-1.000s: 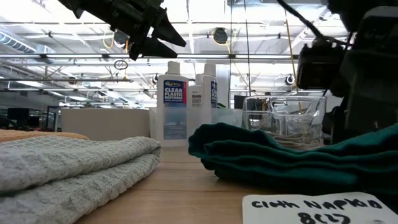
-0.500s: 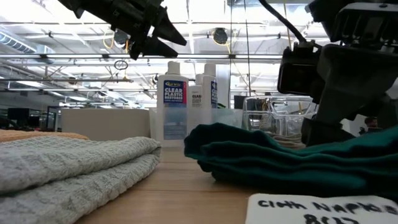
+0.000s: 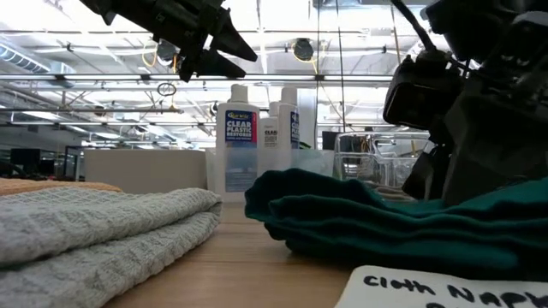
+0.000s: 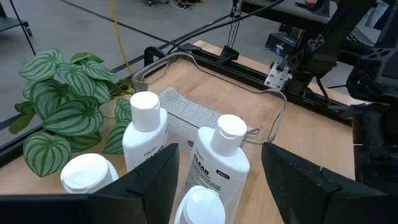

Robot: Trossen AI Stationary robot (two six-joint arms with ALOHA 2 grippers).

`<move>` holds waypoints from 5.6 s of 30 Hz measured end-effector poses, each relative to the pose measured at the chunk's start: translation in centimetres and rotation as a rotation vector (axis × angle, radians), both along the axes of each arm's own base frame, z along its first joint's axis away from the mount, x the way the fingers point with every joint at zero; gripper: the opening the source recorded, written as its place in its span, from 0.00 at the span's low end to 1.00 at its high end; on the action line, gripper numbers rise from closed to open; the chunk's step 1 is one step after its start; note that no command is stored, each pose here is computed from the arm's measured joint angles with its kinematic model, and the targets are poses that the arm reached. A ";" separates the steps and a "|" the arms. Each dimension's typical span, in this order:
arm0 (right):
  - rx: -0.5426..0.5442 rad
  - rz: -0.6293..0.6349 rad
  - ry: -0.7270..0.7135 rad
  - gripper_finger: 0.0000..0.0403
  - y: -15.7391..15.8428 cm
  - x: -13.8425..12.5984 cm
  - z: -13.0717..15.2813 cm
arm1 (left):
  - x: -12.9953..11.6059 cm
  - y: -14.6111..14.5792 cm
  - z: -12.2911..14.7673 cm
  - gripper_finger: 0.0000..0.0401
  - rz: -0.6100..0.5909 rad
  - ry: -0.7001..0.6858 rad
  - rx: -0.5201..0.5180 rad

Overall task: Pick & Place Kitchen Items
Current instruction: Put the green towel into the transparent bin

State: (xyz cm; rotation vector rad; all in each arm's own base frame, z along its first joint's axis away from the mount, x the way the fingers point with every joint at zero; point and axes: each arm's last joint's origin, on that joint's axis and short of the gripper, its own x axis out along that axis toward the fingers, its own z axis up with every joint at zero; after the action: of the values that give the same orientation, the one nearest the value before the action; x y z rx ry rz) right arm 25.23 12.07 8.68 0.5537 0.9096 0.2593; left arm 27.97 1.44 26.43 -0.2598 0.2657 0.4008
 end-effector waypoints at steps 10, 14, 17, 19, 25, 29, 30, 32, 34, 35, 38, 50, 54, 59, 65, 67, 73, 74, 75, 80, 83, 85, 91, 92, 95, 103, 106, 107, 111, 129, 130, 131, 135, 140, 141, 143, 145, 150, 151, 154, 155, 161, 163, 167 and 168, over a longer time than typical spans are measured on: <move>-0.042 0.098 -0.038 0.01 -0.1 -0.2 0.6 | 0.0 0.0 0.0 0.58 0.000 -0.001 0.000; -0.070 0.123 -0.052 0.01 -0.3 -1.0 2.6 | 0.0 0.0 0.0 0.58 0.000 -0.002 0.000; -0.158 0.109 -0.074 0.00 -0.5 -2.0 4.8 | 0.0 0.0 0.0 0.58 0.000 -0.001 0.000; -0.244 0.107 -0.085 0.00 -0.6 -2.8 6.6 | 0.0 0.0 0.1 0.58 0.000 -0.009 0.000; -0.575 0.085 -0.106 0.00 -1.8 -5.2 10.4 | 0.1 0.0 0.2 0.58 0.000 -0.023 0.001; -0.814 0.128 -0.083 0.00 -3.2 -6.7 11.8 | 0.1 0.0 0.2 0.58 0.000 -0.025 0.000; -0.871 0.138 -0.078 0.00 -3.5 -7.0 12.1 | 0.1 0.0 0.2 0.58 0.000 -0.025 0.001; -0.977 0.148 -0.069 0.00 -4.3 -7.3 12.5 | 0.1 0.0 0.2 0.58 0.000 -0.025 0.001; -1.062 0.156 -0.061 0.00 -4.9 -7.5 12.8 | 0.1 0.0 0.2 0.58 0.000 -0.026 0.000; -1.105 0.160 -0.058 0.00 -5.2 -7.6 13.0 | 0.1 0.0 0.2 0.58 0.000 -0.026 0.001; -1.243 0.156 -0.061 0.00 -6.0 -7.5 13.4 | 0.1 0.0 0.2 0.58 0.000 -0.026 0.001; -1.672 0.247 0.011 0.00 -8.2 -6.3 14.5 | 0.1 0.0 0.2 0.58 0.000 -0.026 0.000; -1.745 0.309 0.046 0.00 -9.2 -5.8 14.8 | 0.1 0.0 0.2 0.59 0.000 -0.026 0.001; -1.805 0.311 0.019 0.00 -9.6 -5.1 15.5 | 0.1 0.0 0.2 0.58 0.000 -0.026 0.000; -1.884 0.294 -0.019 0.00 -10.3 -4.5 16.7 | 0.1 0.0 0.2 0.58 0.000 -0.026 0.001; -1.901 0.292 0.000 0.00 -10.7 -4.6 17.0 | 0.1 0.0 0.2 0.58 0.000 -0.025 0.000; -1.910 0.226 0.067 0.00 -12.6 -5.1 17.6 | 0.1 0.0 0.2 0.58 0.000 -0.025 0.001; -1.908 0.214 0.082 0.00 -12.9 -5.1 17.6 | 0.1 0.0 0.2 0.58 0.000 -0.025 0.001; -1.907 0.204 0.099 0.00 -13.3 -5.2 17.6 | 0.1 0.0 0.2 0.58 0.000 -0.025 0.001; -1.856 0.235 0.113 0.00 -14.4 -5.3 16.9 | 0.1 0.0 0.2 0.58 0.000 -0.026 0.001; -1.772 0.263 0.102 0.00 -14.5 -5.6 16.1 | 0.1 0.0 0.2 0.58 0.000 -0.026 0.000; -1.713 0.282 0.089 0.00 -14.3 -5.8 15.7 | 0.1 0.0 0.2 0.58 0.000 -0.025 0.001; -1.638 0.333 0.111 0.00 -13.5 -6.4 14.9 | 0.1 0.0 0.2 0.58 0.000 -0.025 0.000; -1.625 0.336 0.111 0.00 -13.4 -6.5 14.8 | 0.1 0.0 0.2 0.59 0.000 -0.025 0.001; -1.538 0.352 0.064 0.00 -12.9 -6.6 14.5 | 0.1 0.0 0.2 0.58 0.000 -0.025 0.000; -1.367 0.353 -0.020 0.00 -11.0 -6.9 14.1 | 0.1 0.0 0.2 0.58 0.000 -0.025 0.001; -1.323 0.384 -0.048 0.00 -10.1 -7.0 14.0 | 0.1 0.0 0.2 0.59 0.000 -0.025 0.001; -1.304 0.386 -0.058 0.00 -9.9 -7.1 14.0 | 0.1 0.0 0.2 0.58 0.000 -0.024 0.000; -1.232 0.386 -0.073 0.00 -9.1 -7.3 13.8 | 0.1 0.0 0.2 0.58 0.000 -0.024 0.001; -0.945 0.401 -0.036 0.00 -7.1 -8.6 13.1 | 0.1 0.0 0.2 0.58 0.000 -0.024 0.001; -0.952 0.397 -0.036 0.00 -7.1 -8.6 13.1 | 0.1 0.0 0.2 0.58 0.000 -0.025 0.001; -0.960 0.393 -0.037 0.00 -7.1 -8.6 13.1 | 0.1 0.0 0.2 0.58 0.000 -0.025 0.001; -1.006 0.360 -0.033 0.00 -7.3 -8.5 13.2 | 0.1 0.0 0.2 0.58 0.000 -0.025 0.000; -1.062 0.356 -0.030 0.00 -7.5 -8.5 13.2 | 0.1 0.0 0.2 0.58 0.000 -0.024 0.001; -1.074 0.348 -0.028 0.00 -7.6 -8.4 13.3 | 0.1 0.0 0.2 0.58 0.000 -0.025 0.000; -1.112 0.328 -0.018 0.00 -7.8 -8.4 13.3 | 0.1 0.0 0.2 0.58 0.000 -0.025 0.001; -1.162 0.328 -0.009 0.00 -8.0 -8.3 13.3 | 0.1 0.0 0.2 0.58 0.000 -0.025 0.000; -1.279 0.335 0.011 0.00 -8.9 -8.0 13.5 | 0.1 0.0 0.2 0.58 0.000 -0.025 0.001; -1.301 0.335 0.020 0.00 -9.2 -8.0 13.5 | 0.1 0.0 0.2 0.58 0.000 -0.024 0.000; -1.350 0.335 0.042 0.00 -10.0 -7.7 13.6 | 0.1 0.0 0.2 0.58 0.000 -0.024 0.000; -1.362 0.338 0.048 0.00 -10.4 -7.6 13.7 | 0.1 0.0 0.2 0.58 0.000 -0.024 0.000; -1.447 0.309 0.037 0.00 -12.5 -6.7 14.3 | 0.1 0.0 0.2 0.58 0.000 -0.025 0.001; -1.482 0.288 0.032 0.00 -13.3 -6.2 14.6 | 0.1 0.0 0.2 0.58 0.000 -0.024 0.001; -1.522 0.255 0.049 0.00 -15.1 -5.5 14.7 | 0.1 0.0 0.2 0.58 0.000 -0.025 0.001; -1.503 0.256 0.041 0.00 -15.5 -5.3 14.6 | 0.1 0.0 0.2 0.58 0.000 -0.025 0.000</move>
State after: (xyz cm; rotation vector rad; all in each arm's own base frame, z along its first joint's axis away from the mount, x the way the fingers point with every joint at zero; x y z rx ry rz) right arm 19.89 -3.44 23.24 -0.9497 0.9589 -0.2410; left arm 28.05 1.45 26.65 -0.2643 0.2412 0.3979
